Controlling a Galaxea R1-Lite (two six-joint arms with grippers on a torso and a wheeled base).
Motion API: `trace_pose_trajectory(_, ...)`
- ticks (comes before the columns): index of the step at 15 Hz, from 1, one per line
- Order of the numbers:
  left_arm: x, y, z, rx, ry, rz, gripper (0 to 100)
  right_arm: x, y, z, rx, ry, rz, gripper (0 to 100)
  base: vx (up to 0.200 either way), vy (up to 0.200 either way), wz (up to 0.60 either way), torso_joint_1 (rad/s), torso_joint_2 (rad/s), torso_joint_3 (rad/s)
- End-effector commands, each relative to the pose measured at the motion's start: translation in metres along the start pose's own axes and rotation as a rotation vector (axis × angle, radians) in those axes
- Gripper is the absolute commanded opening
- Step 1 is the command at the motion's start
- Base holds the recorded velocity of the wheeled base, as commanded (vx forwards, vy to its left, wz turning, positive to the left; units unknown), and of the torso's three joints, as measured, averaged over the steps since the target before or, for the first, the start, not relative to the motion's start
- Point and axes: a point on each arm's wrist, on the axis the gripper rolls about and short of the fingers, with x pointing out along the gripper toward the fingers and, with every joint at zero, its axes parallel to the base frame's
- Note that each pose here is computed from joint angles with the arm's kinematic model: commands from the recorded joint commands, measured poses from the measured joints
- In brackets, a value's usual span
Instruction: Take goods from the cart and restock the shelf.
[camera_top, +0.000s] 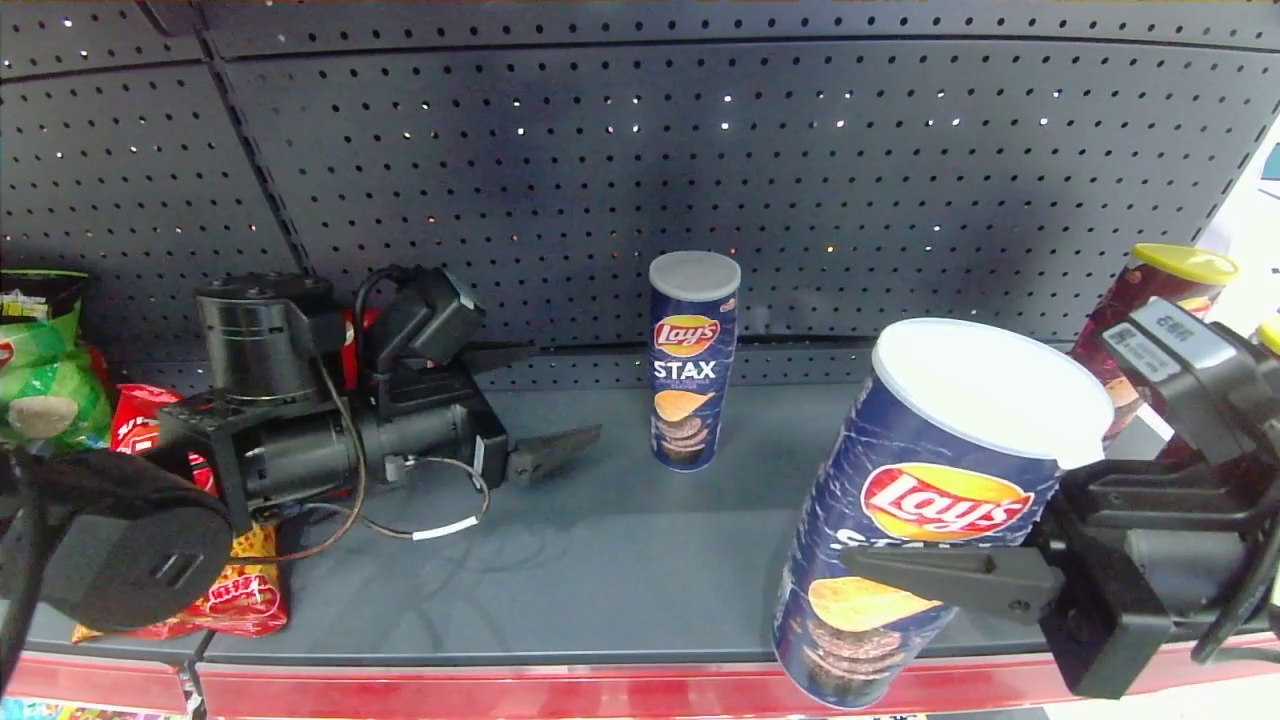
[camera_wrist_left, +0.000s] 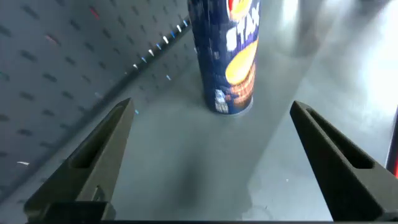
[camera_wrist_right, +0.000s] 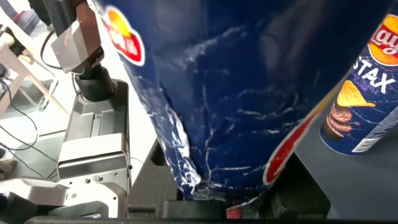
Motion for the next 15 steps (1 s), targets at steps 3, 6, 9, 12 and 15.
trace_pose_trajectory(3,0.029,0.006,-0.017,-0.017,0.024,-0.072,100,0.003,-0.002,-0.004,0.014,0.014,0.002,0,0.000,0.000,0.00,0.000,0.00,0.000)
trace_pose_trajectory(6,0.048,0.004,-0.016,-0.006,0.001,-0.127,100,0.003,-0.004,-0.006,0.028,0.019,-0.003,0,0.000,0.000,0.00,0.000,0.00,0.000)
trace_pose_trajectory(9,0.068,0.006,-0.018,-0.002,-0.023,-0.195,100,0.005,-0.006,-0.007,0.038,0.024,-0.002,0,0.000,0.000,0.00,0.000,0.00,0.000)
trace_pose_trajectory(12,0.080,0.014,-0.025,-0.005,-0.023,-0.200,100,0.006,-0.007,-0.008,0.043,0.029,-0.003,0,0.000,0.000,0.00,0.000,0.00,0.000)
trace_pose_trajectory(15,0.096,0.020,-0.032,-0.003,-0.024,-0.200,100,0.006,-0.007,-0.008,0.047,0.029,-0.003,0,0.000,0.000,0.00,0.000,0.00,0.000)
